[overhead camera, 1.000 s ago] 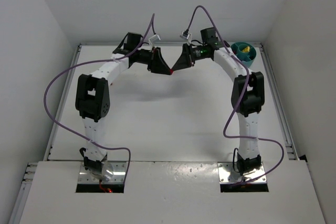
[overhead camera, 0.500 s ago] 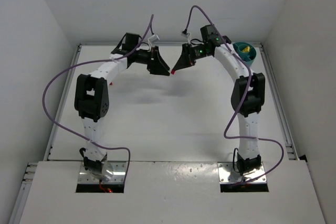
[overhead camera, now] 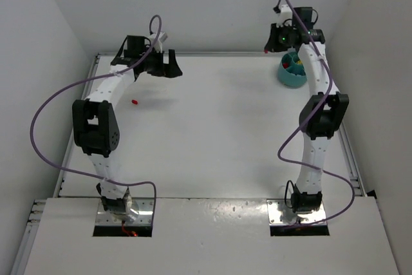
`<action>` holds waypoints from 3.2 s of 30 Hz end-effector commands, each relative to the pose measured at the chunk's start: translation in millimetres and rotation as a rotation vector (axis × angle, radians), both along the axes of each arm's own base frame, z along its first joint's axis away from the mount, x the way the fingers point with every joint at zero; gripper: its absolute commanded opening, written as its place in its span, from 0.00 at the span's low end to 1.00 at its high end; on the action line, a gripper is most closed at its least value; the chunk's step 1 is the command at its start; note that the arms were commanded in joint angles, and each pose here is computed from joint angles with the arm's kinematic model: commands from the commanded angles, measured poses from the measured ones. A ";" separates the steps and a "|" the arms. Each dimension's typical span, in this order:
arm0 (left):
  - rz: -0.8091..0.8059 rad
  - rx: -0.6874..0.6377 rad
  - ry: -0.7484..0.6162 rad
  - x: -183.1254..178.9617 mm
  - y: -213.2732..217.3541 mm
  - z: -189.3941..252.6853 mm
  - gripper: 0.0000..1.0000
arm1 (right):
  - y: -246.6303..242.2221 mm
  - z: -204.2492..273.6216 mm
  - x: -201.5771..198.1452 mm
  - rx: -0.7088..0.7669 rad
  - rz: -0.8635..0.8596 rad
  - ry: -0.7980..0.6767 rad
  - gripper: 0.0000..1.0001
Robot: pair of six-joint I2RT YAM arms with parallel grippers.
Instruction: Sort the legos into containers by color
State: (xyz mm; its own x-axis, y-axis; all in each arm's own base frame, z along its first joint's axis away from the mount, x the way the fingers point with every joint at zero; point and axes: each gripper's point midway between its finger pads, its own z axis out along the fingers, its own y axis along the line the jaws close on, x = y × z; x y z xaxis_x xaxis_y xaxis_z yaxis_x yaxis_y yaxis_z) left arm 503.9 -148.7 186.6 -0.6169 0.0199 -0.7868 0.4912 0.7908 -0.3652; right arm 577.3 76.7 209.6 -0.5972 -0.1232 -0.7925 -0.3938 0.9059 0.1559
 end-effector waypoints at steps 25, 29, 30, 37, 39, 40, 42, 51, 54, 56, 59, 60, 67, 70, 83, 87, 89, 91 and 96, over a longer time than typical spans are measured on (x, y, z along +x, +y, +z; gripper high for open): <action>0.469 0.316 -0.060 14.9 87.8 20.7 1.00 | -134.2 -47.2 70.9 -0.332 -0.429 -0.094 0.00; 0.470 0.350 -0.072 15.4 92.7 20.7 1.00 | -137.6 -57.7 66.0 -0.355 -0.432 -0.065 0.00; 0.478 0.356 -0.072 15.6 94.6 20.7 1.00 | -137.6 -57.7 66.0 -0.355 -0.432 -0.065 0.00; 0.502 0.406 -0.064 15.4 103.9 14.6 1.00 | -137.2 -64.8 61.5 -0.365 -0.419 -0.039 0.11; 0.489 0.408 -0.067 15.4 102.6 14.6 1.00 | -135.6 -64.9 61.8 -0.359 -0.412 -0.039 0.25; 0.475 0.402 -0.056 13.3 100.2 12.6 1.00 | -135.6 -64.9 61.8 -0.359 -0.412 -0.039 0.30; 0.471 0.420 -0.041 10.3 105.8 4.1 1.00 | -135.6 -64.9 61.8 -0.359 -0.412 -0.039 0.37; 0.306 0.407 -0.043 -11.8 126.0 10.2 0.92 | -110.8 -42.3 54.0 -0.276 -0.299 -0.054 0.43; 0.127 0.426 -0.006 -36.3 151.8 -2.2 0.83 | -74.2 -25.0 32.8 -0.193 -0.131 -0.046 0.43; 0.046 0.485 0.068 -46.7 178.4 -15.8 0.72 | -44.3 -26.6 11.1 -0.113 -0.012 -0.002 0.43; -0.100 0.523 0.145 -51.1 199.2 -41.5 0.59 | -20.9 -34.8 -7.3 -0.038 0.076 0.050 0.43; -0.180 0.561 0.161 -59.1 209.0 -48.0 0.55 | -18.6 -38.8 -11.1 -0.027 0.087 0.067 0.43; -0.542 0.695 0.023 -44.3 235.1 -70.0 0.36 | -9.6 -40.9 -18.2 -0.010 0.113 0.086 0.43; -0.673 0.726 -0.089 -35.3 231.1 -81.6 0.35 | -9.5 -34.0 -21.3 -0.011 0.113 0.077 0.43; -0.873 0.723 -0.299 0.8 201.8 -122.5 0.55 | -12.1 -27.9 -37.9 -0.071 0.083 0.087 0.51; -0.956 0.699 -0.311 -2.6 188.1 -137.0 0.55 | -16.9 -27.9 -38.7 -0.092 0.063 0.089 0.62; -1.003 0.672 -0.295 -13.3 185.3 -144.6 0.55 | -17.2 -28.0 -38.5 -0.098 0.068 0.085 0.63; -1.044 0.666 -0.290 -17.9 181.1 -148.9 0.52 | -19.0 -27.1 -40.2 -0.106 0.061 0.086 0.64; -1.077 0.652 -0.272 -23.0 176.9 -158.8 0.44 | -20.8 -31.0 -41.2 -0.113 0.054 0.095 0.64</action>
State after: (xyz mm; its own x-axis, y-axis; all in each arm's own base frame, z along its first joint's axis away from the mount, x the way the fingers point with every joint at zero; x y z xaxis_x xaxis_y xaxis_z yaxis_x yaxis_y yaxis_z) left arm 479.6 41.7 16.3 0.0527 0.8587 -0.5098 0.9928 0.0099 0.1194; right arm 536.0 56.3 149.2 -0.7119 -0.2239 -0.6657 -0.4166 0.8977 0.1436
